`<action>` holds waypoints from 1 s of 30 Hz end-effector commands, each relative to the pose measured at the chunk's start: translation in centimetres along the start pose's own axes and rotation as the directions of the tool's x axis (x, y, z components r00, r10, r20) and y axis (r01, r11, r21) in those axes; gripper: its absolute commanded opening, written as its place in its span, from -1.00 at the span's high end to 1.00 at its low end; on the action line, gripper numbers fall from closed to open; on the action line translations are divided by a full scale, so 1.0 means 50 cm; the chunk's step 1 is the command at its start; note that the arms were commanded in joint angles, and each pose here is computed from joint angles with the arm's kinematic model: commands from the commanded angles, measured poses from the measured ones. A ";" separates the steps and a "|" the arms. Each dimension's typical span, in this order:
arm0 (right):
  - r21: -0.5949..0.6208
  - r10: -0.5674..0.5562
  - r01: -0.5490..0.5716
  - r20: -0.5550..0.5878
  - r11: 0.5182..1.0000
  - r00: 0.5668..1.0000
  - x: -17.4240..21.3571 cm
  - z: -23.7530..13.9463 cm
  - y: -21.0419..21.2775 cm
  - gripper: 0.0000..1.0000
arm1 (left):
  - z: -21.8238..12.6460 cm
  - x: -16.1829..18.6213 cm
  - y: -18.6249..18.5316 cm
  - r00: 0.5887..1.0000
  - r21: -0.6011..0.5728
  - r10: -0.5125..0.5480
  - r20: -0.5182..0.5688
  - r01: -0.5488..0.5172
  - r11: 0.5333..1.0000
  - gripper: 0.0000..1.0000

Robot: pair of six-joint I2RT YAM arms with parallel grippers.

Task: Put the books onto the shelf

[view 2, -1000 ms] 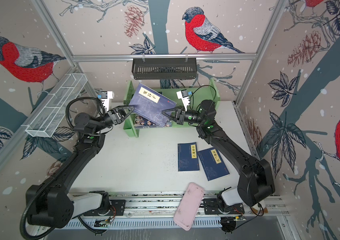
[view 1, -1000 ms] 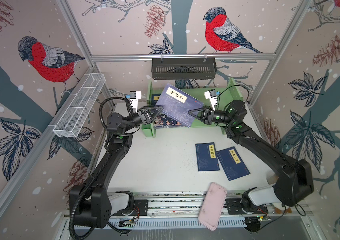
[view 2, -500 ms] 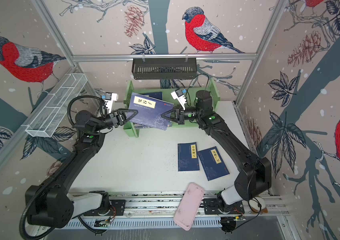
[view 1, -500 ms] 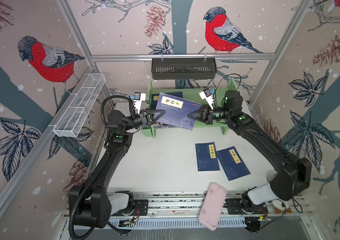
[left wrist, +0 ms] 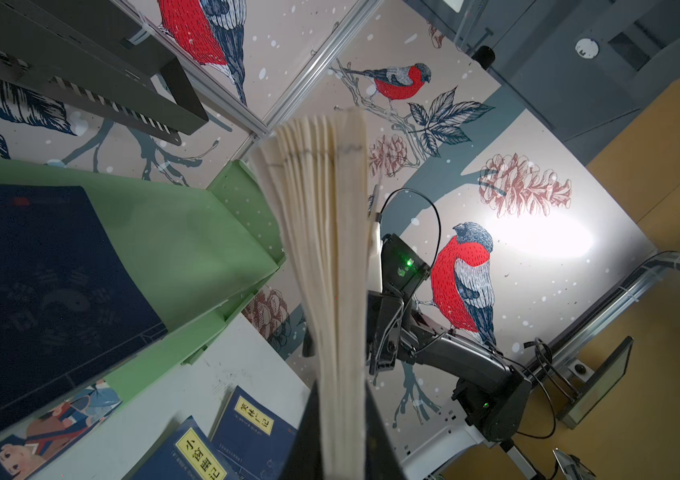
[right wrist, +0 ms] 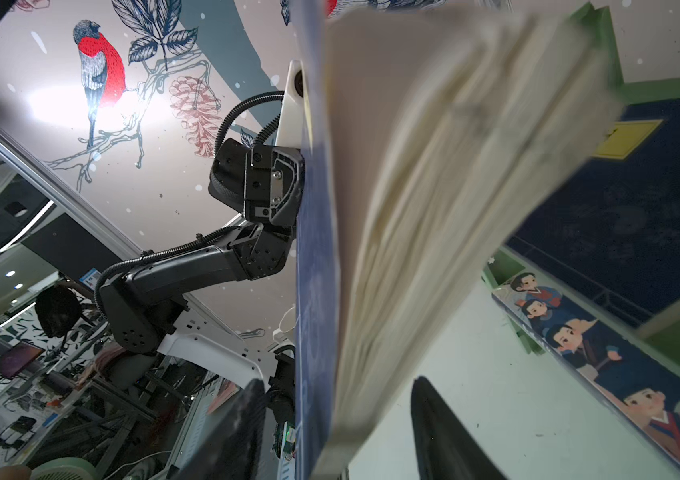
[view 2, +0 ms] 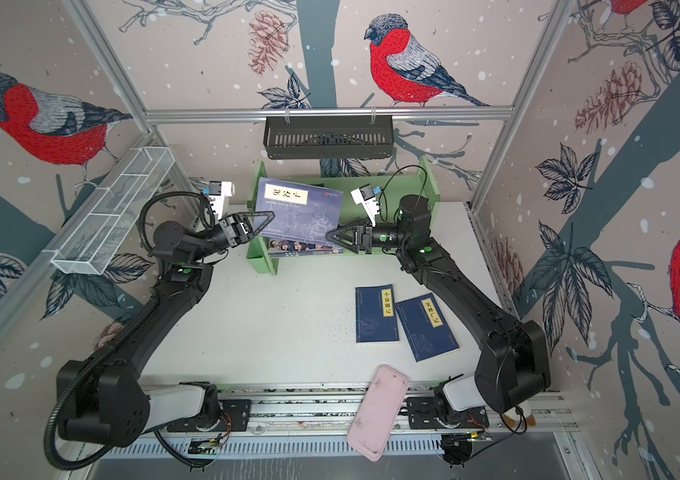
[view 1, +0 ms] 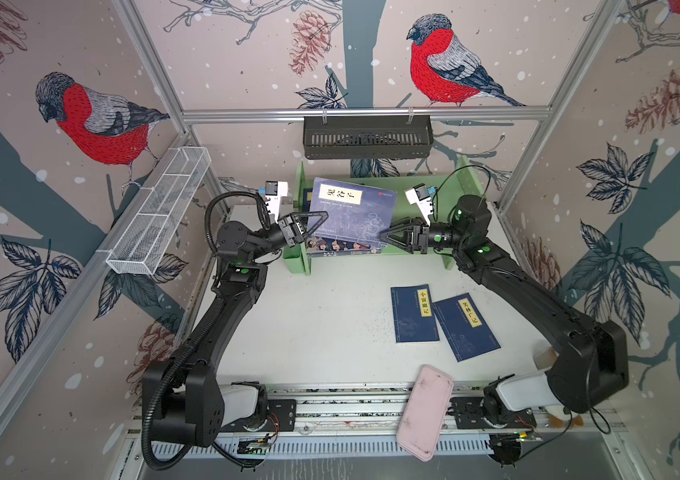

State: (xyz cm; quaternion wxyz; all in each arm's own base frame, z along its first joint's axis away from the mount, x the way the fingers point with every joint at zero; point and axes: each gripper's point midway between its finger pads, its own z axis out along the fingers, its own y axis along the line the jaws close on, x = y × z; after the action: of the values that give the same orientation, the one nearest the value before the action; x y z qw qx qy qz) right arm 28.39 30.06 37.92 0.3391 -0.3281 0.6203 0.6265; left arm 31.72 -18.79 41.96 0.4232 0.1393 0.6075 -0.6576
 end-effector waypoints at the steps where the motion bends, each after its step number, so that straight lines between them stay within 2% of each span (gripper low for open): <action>1: -0.016 -0.041 0.042 0.071 0.999 0.997 -0.037 0.005 0.023 -0.10 | 0.000 -0.029 -0.035 0.998 0.057 0.019 0.065 -0.023 0.998 1.00; 3: -0.019 -0.032 0.034 0.071 0.999 0.997 -0.039 0.011 0.019 -0.01 | 0.000 -0.028 -0.030 0.998 0.055 0.012 0.066 -0.016 0.998 1.00; 9: -0.060 0.005 0.000 0.071 0.998 0.997 -0.043 0.034 0.011 0.44 | -0.005 -0.018 -0.010 0.997 0.034 -0.010 0.079 0.007 0.999 1.00; 12: -0.063 0.012 -0.008 0.069 0.998 0.998 -0.047 0.041 0.004 0.87 | -0.006 -0.013 -0.002 0.997 0.028 -0.016 0.079 0.014 1.000 1.00; 14: -0.052 0.013 -0.009 0.076 0.999 0.997 -0.052 0.040 -0.001 0.97 | -0.007 -0.012 0.001 0.997 0.025 -0.017 0.080 0.015 1.000 1.00; 15: -0.047 0.011 -0.007 0.078 0.999 0.997 -0.055 0.038 -0.003 0.97 | -0.008 -0.011 -0.001 0.997 0.024 -0.010 0.080 0.008 1.000 0.92; 18: -0.027 -0.004 0.006 0.071 1.000 0.997 -0.063 0.033 -0.005 0.98 | -0.008 -0.012 -0.009 0.997 0.021 0.041 0.072 -0.042 0.999 0.02; 20: 0.012 -0.015 0.014 0.063 1.000 0.998 -0.072 0.025 -0.017 0.99 | -0.009 -0.020 -0.007 0.996 -0.018 0.064 0.069 -0.063 0.998 -0.29; 23: 0.067 -0.024 0.019 0.068 0.998 0.997 -0.086 0.003 -0.037 0.99 | -0.019 -0.037 0.008 0.994 -0.098 0.088 0.070 -0.081 0.992 -0.44; 27: 0.097 0.001 -0.007 0.065 0.995 0.998 -0.099 -0.018 -0.064 0.99 | -0.039 -0.082 0.032 0.987 -0.269 0.151 0.063 -0.129 0.954 -0.44; 30: 0.110 0.038 -0.042 0.040 0.993 0.999 -0.100 -0.014 -0.090 0.99 | -0.047 -0.104 0.024 0.976 -0.319 0.213 0.043 -0.189 0.929 -0.45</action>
State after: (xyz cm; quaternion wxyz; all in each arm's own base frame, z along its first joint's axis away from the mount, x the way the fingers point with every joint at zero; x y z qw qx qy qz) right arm 34.39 29.05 40.17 0.3644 -0.2787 0.6453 0.6108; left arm 34.10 -15.22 45.72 0.5195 0.1057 0.6356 -0.5612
